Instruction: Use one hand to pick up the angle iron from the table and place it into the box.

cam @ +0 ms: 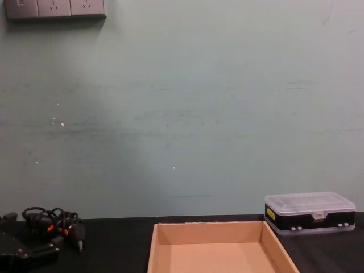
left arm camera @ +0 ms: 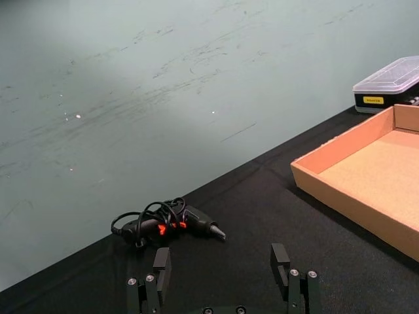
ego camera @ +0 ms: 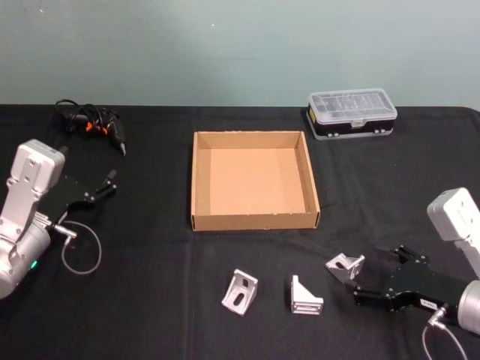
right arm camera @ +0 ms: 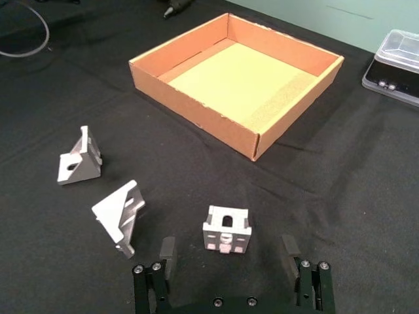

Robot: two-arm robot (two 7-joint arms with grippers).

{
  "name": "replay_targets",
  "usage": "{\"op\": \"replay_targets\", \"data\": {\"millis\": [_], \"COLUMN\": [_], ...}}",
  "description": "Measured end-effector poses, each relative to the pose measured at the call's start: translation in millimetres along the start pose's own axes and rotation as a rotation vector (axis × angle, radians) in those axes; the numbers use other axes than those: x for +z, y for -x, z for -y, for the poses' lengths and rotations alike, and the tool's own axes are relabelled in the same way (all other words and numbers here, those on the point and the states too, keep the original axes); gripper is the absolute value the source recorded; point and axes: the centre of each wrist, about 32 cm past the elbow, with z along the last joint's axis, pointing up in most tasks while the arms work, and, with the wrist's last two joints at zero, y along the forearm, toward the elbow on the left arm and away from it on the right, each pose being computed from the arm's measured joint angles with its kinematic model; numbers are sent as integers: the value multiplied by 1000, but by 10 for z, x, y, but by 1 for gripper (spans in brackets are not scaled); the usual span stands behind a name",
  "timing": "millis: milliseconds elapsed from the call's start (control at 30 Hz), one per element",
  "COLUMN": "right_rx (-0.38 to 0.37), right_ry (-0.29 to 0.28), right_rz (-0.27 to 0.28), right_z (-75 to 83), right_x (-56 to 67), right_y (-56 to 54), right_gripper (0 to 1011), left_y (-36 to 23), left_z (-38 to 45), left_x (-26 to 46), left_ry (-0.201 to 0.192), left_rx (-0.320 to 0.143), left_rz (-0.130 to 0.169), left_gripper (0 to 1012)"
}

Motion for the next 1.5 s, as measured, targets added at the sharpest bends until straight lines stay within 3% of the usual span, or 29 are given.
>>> {"op": "replay_targets", "data": {"millis": [367,900,1200,1500], "right_rx": [8,8,12,13], "right_ry": [20,18,11,4], "right_rz": [34,23,23,26], "right_z": [-138,-226,-254,-261], "right_x": [17,-8,-9,-3], "right_y": [-3,-37,-48,-47], "right_gripper": [1000,994,786,488], "left_y": [0,0,0,0], "left_z": [0,0,0,0], "left_x": [0,0,0,0], "left_ry": [0,0,0,0], "left_rx": [0,0,0,0], "left_rz": [0,0,0,0], "left_gripper": [1000,1000,1000,1000]}}
